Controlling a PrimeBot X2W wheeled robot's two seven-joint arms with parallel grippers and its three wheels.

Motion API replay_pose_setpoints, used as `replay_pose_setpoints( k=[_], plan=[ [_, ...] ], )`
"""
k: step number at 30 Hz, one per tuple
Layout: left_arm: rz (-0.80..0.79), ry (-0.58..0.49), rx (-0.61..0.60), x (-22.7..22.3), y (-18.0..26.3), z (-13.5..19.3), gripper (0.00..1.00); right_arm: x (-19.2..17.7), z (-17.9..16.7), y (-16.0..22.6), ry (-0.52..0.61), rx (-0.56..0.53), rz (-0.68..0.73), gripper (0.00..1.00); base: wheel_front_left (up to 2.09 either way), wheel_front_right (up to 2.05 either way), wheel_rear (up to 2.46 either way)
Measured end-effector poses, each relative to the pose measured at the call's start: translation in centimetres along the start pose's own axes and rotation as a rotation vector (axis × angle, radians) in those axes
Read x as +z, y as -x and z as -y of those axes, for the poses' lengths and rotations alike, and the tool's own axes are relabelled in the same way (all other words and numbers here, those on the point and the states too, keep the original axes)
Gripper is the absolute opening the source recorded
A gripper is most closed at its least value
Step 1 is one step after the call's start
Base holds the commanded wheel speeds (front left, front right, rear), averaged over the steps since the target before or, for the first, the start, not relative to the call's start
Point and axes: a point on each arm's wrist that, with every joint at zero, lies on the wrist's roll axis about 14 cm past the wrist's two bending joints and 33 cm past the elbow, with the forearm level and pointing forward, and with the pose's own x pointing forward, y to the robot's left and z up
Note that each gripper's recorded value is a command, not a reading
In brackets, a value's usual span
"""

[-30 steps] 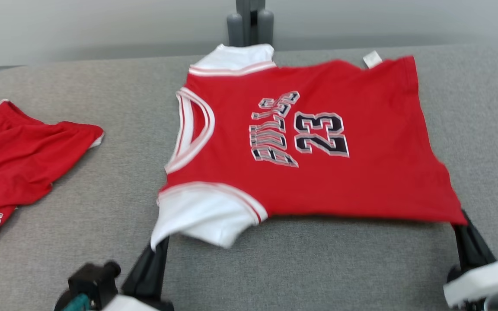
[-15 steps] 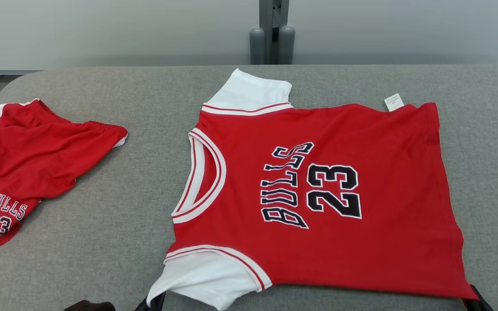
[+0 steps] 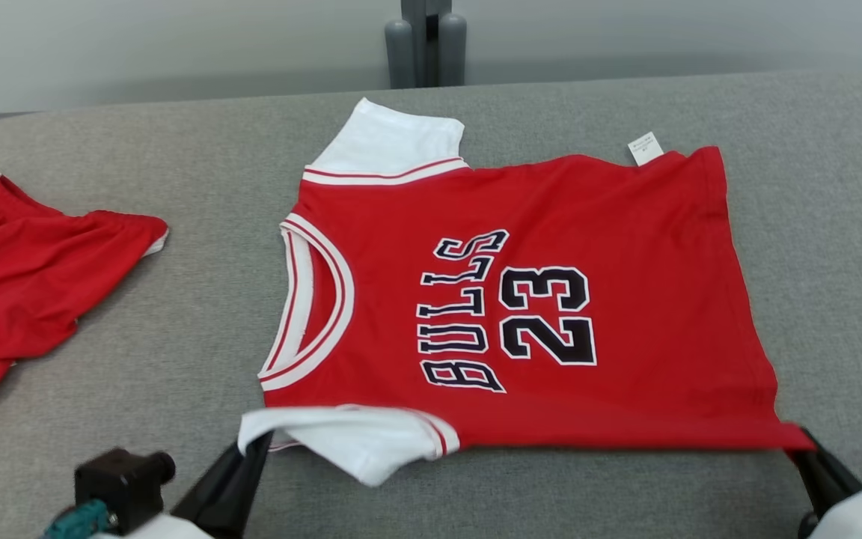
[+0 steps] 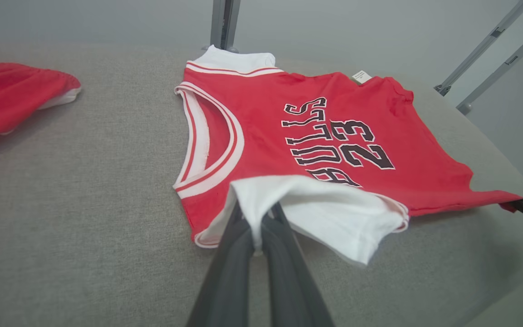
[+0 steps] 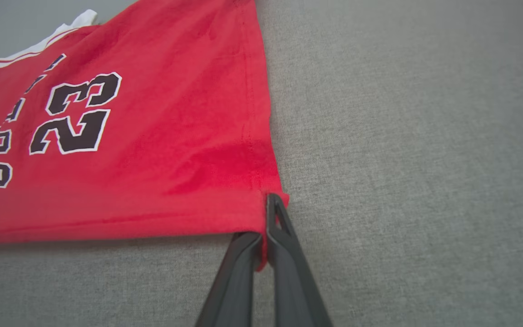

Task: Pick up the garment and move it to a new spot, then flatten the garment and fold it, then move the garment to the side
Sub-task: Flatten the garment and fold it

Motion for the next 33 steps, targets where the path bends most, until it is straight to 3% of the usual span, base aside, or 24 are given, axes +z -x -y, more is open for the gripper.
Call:
replay_pose_setpoints(
  k=[5,10,25,26,27,28,29,33],
  plan=[
    [0.013,-0.09,-0.06,1.9,-2.7,0.1,0.0,3.1,-0.5,-1.5,0.036,0.026,0.022,0.0,0.0,0.0,0.0],
    [0.001,-0.113,-0.11,2.6,-5.9,0.2,0.0,4.8,-0.7,-3.5,0.073,0.041,0.023,0.0,0.0,0.0,0.0],
    [-0.09,-0.093,-0.127,-0.2,-14.2,-1.6,0.0,3.8,-1.3,-10.2,0.112,0.082,-0.054,0.0,0.0,0.0,0.0],
    [-0.095,-0.092,-0.123,-0.5,-14.3,-1.8,0.04,3.8,-1.3,-10.3,0.112,0.084,-0.052,0.0,0.0,0.0,0.0],
    [-0.094,-0.089,-0.115,-0.7,-14.4,-2.0,0.42,3.8,-1.3,-10.5,0.109,0.083,-0.049,0.4,0.0,0.0,0.0],
    [-0.088,-0.084,-0.111,-0.7,-14.6,-2.0,1.0,3.9,-1.3,-10.7,0.101,0.085,-0.041,0.92,0.0,0.0,0.0],
    [-0.076,-0.082,-0.11,-0.5,-14.7,-2.0,1.0,4.0,-1.5,-10.8,0.09,0.091,-0.036,1.0,0.0,0.0,0.0],
    [-0.002,-0.063,-0.078,0.5,-14.6,-2.4,1.0,4.8,-1.6,-10.7,0.041,0.094,0.027,1.0,0.0,0.0,0.0]
  ],
)
